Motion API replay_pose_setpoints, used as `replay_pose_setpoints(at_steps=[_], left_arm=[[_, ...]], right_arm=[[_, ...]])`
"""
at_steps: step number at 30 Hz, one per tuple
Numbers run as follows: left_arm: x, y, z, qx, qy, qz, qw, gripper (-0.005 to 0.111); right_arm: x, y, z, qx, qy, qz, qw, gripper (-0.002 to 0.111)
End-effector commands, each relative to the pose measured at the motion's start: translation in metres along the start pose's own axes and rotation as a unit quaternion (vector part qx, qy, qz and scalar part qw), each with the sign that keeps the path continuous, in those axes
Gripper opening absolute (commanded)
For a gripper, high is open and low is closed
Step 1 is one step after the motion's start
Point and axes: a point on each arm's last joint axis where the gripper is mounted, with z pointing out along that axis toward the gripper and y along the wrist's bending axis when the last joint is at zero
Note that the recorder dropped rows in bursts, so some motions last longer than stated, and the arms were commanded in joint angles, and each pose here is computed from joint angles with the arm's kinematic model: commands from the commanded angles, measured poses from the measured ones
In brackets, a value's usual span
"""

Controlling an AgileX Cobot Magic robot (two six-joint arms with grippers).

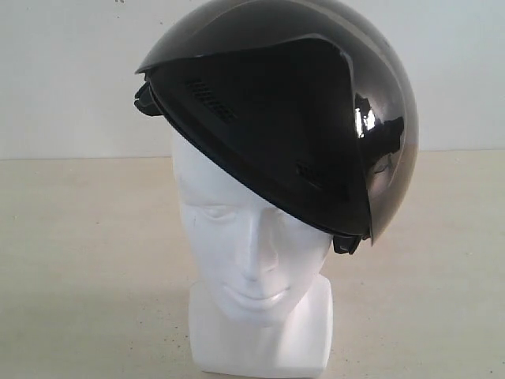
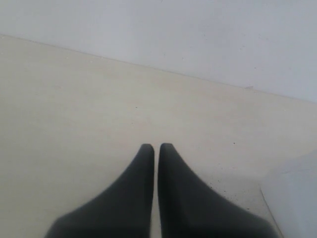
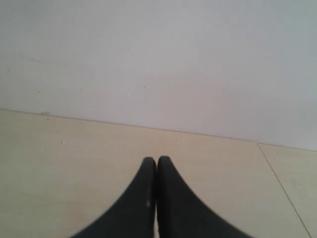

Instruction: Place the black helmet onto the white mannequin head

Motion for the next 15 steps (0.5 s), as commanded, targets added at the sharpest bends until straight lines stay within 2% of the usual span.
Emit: replay_pose_setpoints(at_steps=[1,15], left_arm=[[0.0007,-0.0004,0.0000,0.004,0.000,-0.003,1.000,0.004],[0.0007,-0.0004,0.0000,0.004,0.000,-0.003,1.000,0.004]], right_arm=[[-0.0003,-0.0012,-0.0026,-0.003,-0.007,-0.001,1.000,0.000],[0.0028,-0.0065,-0.0028,0.026,0.002,-0.003,1.000,0.000]])
